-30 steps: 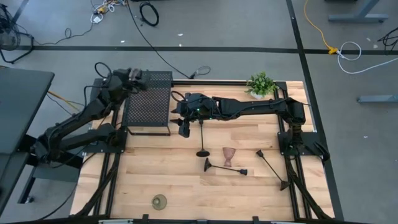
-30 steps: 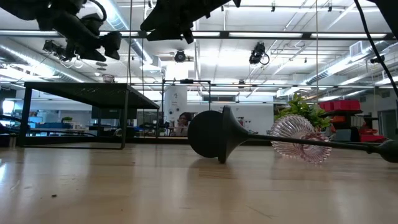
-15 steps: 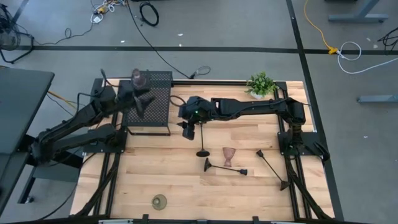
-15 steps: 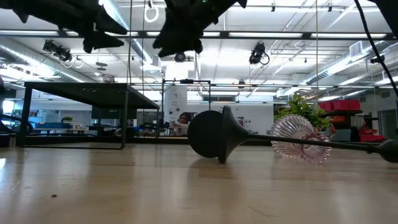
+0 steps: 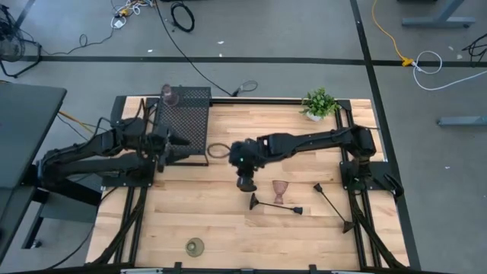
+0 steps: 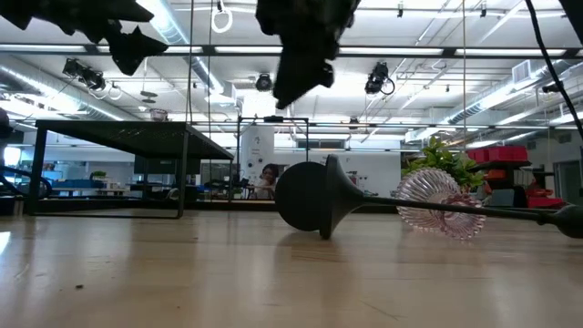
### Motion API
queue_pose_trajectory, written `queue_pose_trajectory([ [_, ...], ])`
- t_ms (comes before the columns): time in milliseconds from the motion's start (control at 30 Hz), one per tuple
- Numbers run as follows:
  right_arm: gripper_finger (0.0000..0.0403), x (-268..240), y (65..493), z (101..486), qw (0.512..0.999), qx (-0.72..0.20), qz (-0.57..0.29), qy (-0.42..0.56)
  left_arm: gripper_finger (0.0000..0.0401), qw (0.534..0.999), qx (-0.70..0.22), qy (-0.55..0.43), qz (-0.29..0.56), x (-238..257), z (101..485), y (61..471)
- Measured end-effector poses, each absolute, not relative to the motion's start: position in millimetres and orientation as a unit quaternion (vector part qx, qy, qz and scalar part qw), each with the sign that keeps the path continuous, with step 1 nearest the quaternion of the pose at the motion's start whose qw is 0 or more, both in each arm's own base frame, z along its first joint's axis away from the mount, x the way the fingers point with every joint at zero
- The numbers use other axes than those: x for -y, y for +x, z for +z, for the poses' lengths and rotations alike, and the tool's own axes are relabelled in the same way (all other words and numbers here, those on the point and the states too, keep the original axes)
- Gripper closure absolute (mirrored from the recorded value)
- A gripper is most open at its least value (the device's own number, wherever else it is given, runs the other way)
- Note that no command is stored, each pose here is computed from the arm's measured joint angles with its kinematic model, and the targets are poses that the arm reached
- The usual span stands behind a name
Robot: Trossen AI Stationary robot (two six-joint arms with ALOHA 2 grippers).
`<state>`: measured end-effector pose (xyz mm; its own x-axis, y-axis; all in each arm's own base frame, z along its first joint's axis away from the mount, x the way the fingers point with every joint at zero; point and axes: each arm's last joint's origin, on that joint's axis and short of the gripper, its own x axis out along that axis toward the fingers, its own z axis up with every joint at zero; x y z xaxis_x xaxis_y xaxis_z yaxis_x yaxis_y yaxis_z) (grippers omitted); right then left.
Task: Pick & Place candle stick holders
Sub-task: Put the bottom right black candle holder on the shelf
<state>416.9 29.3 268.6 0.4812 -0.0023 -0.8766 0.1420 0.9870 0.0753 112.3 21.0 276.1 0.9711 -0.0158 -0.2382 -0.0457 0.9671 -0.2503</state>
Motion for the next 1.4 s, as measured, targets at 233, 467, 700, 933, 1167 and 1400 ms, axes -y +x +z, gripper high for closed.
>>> queue_pose_trajectory([
  [233,0.0282,-54.4,392.9,260.5,0.799,-0.587,-0.123,0.047,0.0142,0.984,-0.126,-0.12,-0.032,-8.7,276.1,114.2],
  [467,0.0282,-78.2,373.9,258.3,0.761,-0.619,-0.188,0.043,0.0142,0.984,-0.128,-0.115,-0.044,-1.3,276.1,114.7],
  [700,0.0282,-98.2,353.6,258.7,0.726,-0.632,-0.268,0.037,0.0142,0.982,-0.13,-0.121,-0.06,3.9,276.1,114.7],
  [933,0.0282,-117.1,329.7,260.6,0.678,-0.642,-0.353,0.061,0.0142,0.982,-0.131,-0.12,-0.064,7.6,276.0,114.7],
  [1167,0.0282,-141.1,294.4,241.0,0.64,-0.652,-0.393,0.108,0.0142,0.981,-0.133,-0.117,-0.084,12.3,276.2,114.3],
  [1400,0.0282,-152.0,243.2,225.0,0.609,-0.635,-0.437,0.188,0.0142,0.981,-0.125,-0.116,-0.097,15.0,277.9,114.4],
])
